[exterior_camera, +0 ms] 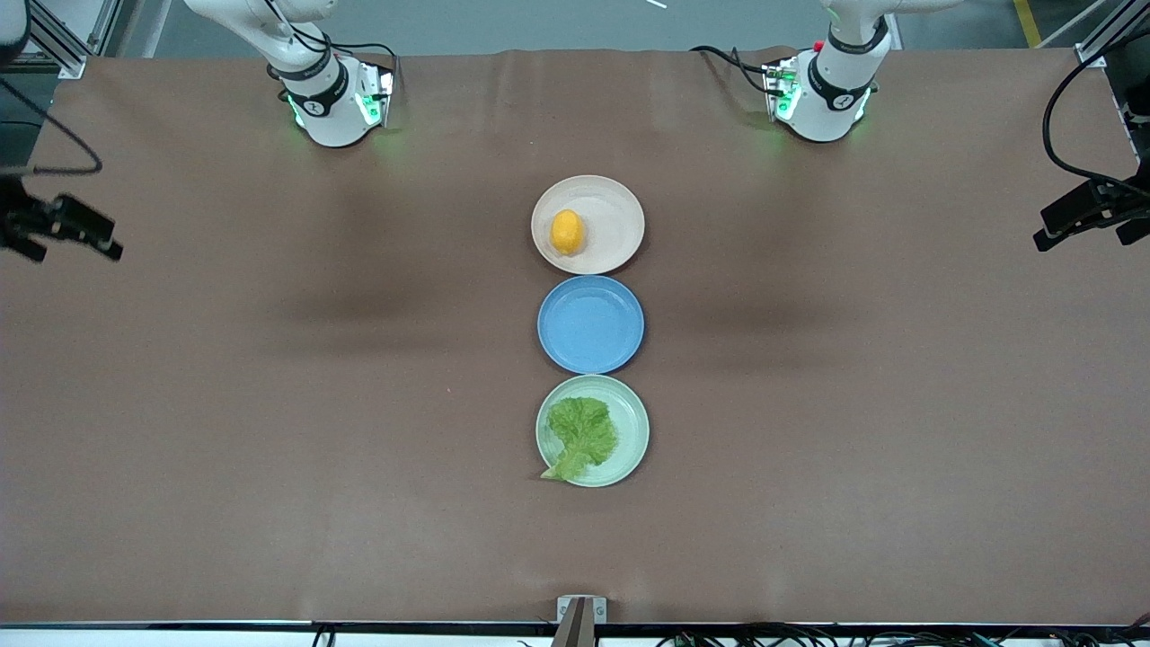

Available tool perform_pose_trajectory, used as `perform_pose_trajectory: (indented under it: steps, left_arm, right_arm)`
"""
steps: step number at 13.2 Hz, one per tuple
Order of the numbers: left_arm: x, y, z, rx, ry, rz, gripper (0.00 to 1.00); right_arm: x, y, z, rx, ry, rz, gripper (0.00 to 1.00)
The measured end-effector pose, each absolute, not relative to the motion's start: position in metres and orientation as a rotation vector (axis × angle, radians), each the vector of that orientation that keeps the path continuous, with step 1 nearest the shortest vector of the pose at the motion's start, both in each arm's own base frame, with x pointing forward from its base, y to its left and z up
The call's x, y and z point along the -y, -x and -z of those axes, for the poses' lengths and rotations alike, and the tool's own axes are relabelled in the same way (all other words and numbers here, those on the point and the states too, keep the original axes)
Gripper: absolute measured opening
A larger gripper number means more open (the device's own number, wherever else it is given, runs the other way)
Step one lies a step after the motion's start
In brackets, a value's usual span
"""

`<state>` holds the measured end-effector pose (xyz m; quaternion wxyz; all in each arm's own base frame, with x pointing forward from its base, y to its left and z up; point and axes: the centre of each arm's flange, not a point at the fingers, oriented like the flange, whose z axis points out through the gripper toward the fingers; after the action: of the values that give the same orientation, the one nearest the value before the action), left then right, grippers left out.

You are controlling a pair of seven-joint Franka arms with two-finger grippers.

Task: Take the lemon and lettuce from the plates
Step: 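Move the left gripper toward the green plate with the lettuce leaf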

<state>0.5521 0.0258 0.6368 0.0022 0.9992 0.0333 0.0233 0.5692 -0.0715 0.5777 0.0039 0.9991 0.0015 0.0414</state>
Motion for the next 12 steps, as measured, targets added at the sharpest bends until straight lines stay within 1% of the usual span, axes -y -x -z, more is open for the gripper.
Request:
perform_pose_trajectory:
  steps: [2,3,6,8,10,12]
  left_arm:
    - [-0.026,-0.552,-0.637,-0.104,-3.135,-0.073,1.00]
    - [-0.026,-0.552,-0.637,-0.105,-3.135,-0.073,1.00]
    - [-0.025,-0.550,-0.635,-0.103,-3.135,-0.046,1.00]
    - [-0.022,-0.550,-0.635,-0.095,-3.135,-0.038,1.00]
    - [-0.008,-0.551,-0.632,-0.060,-3.128,-0.026,1.00]
    - [0.033,-0.561,-0.611,-0.071,-3.090,0.035,1.00]
  right_arm:
    - [0.052,-0.598,-0.565,-0.064,-3.127,-0.118,1.00]
    - [0.033,-0.601,-0.569,-0.112,-3.130,-0.080,1.00]
    - [-0.002,-0.580,-0.586,-0.199,-3.135,0.149,1.00]
    - [-0.030,-0.569,-0.584,-0.280,-3.101,0.276,1.00]
    - [-0.062,-0.565,-0.580,-0.367,-3.049,0.305,1.00]
    - [-0.084,-0.569,-0.576,-0.420,-3.036,0.263,1.00]
